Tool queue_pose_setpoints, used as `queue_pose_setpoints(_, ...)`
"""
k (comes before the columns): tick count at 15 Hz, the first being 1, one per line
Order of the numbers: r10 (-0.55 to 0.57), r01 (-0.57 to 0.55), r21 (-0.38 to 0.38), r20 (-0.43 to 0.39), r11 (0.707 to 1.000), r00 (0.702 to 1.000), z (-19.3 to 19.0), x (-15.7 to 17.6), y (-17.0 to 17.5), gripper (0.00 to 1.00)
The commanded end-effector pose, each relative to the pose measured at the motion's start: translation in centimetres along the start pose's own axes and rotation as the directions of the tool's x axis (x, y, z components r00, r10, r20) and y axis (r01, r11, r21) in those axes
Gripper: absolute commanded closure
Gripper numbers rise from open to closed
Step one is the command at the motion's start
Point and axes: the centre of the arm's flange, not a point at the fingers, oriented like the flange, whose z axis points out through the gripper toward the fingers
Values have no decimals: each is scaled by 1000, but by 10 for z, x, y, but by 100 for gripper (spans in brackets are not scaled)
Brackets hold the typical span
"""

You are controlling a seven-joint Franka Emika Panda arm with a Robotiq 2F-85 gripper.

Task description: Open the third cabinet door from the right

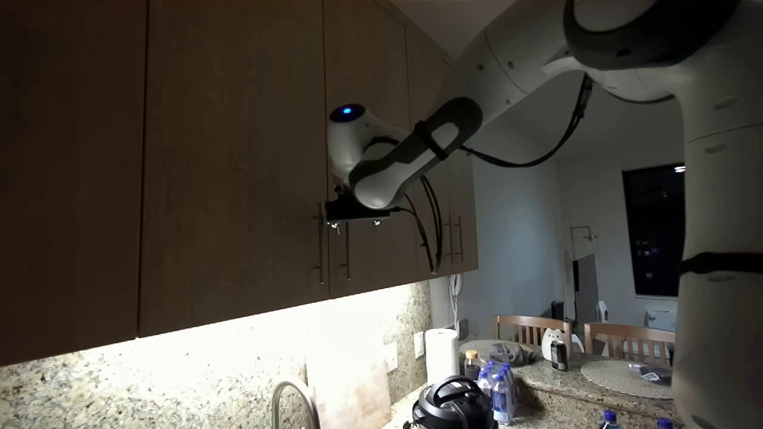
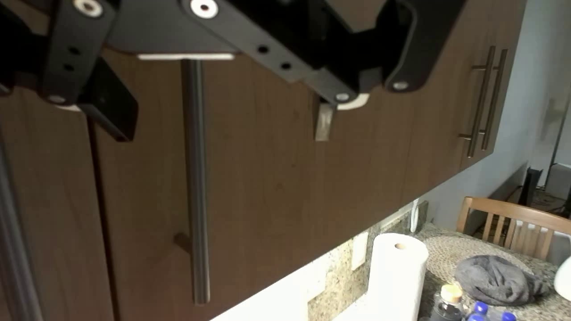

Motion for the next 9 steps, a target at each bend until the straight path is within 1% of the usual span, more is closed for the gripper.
queue_pose_setpoints(1, -37, 36, -22, -31, 999, 999, 23, 22, -16, 0)
queue_pose_setpoints(5, -19, 17, -70, -24, 997, 1000, 51, 32, -5, 0)
queue_pose_setpoints(9, 8, -9, -116, -10, 993, 1000, 70, 36, 11, 0)
